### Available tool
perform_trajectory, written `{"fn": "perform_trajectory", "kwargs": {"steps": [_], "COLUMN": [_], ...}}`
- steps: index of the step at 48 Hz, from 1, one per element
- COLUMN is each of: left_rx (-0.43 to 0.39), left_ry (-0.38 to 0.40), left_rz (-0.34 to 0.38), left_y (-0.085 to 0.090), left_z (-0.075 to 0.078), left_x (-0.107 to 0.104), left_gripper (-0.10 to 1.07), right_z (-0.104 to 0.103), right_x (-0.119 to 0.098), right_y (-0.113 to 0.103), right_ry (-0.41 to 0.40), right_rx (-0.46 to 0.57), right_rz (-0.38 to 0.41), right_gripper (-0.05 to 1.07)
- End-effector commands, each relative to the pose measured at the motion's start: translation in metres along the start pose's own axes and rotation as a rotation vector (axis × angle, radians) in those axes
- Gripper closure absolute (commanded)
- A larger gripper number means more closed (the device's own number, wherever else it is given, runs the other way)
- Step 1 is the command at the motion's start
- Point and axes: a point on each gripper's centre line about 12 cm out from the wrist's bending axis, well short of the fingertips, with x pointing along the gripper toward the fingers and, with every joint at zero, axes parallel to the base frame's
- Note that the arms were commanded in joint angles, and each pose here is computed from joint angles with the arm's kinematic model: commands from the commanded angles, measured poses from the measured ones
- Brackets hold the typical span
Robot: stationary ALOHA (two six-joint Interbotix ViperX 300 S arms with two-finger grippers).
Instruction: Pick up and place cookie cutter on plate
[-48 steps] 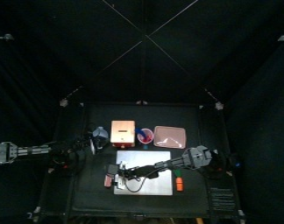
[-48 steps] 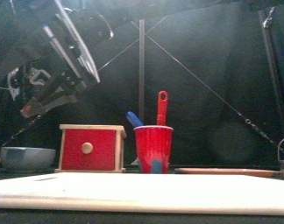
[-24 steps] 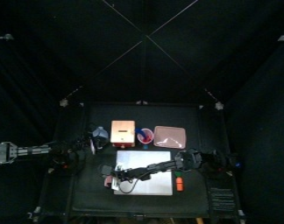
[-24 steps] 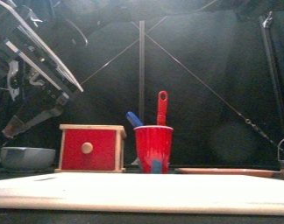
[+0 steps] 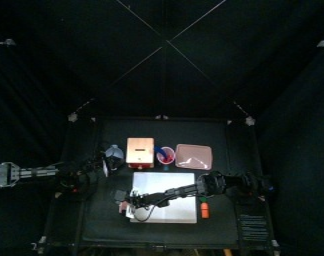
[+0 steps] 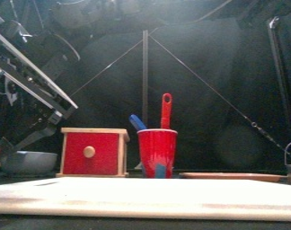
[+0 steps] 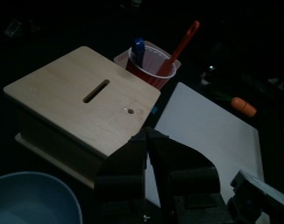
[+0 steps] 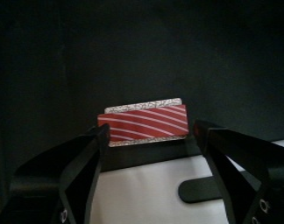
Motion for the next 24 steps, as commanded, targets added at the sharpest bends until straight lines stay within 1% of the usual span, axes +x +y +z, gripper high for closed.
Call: {"fn": "perform_trajectory", "kwargs": {"steps": [1, 7, 16, 19, 24], "left_rx": [0.000, 0.001, -0.002, -0.003, -0.003], "left_ry": [-0.014, -0.011, -0.011, -0.010, -0.005], "left_rz": [-0.001, 0.005, 0.009, 0.009, 0.009], "left_y": [-0.001, 0.000, 0.001, 0.001, 0.001], "left_z": [0.005, 0.003, 0.003, 0.003, 0.002], "left_x": [0.001, 0.001, 0.001, 0.001, 0.001], "left_gripper": [0.54, 0.54, 0.54, 0.54, 0.54], "right_z": [0.025, 0.023, 0.021, 0.025, 0.038], "right_x": [-0.021, -0.019, -0.016, -0.021, -0.040], "right_y": [0.004, 0.007, 0.005, 0.004, 0.004], "right_ry": [-0.064, -0.064, -0.058, -0.064, -0.102], "right_rx": [0.010, 0.015, 0.014, 0.007, -0.006], "right_rz": [0.023, 0.033, 0.027, 0.022, 0.020], "right_gripper": [-0.02, -0.02, -0.02, -0.02, -0.02]}}
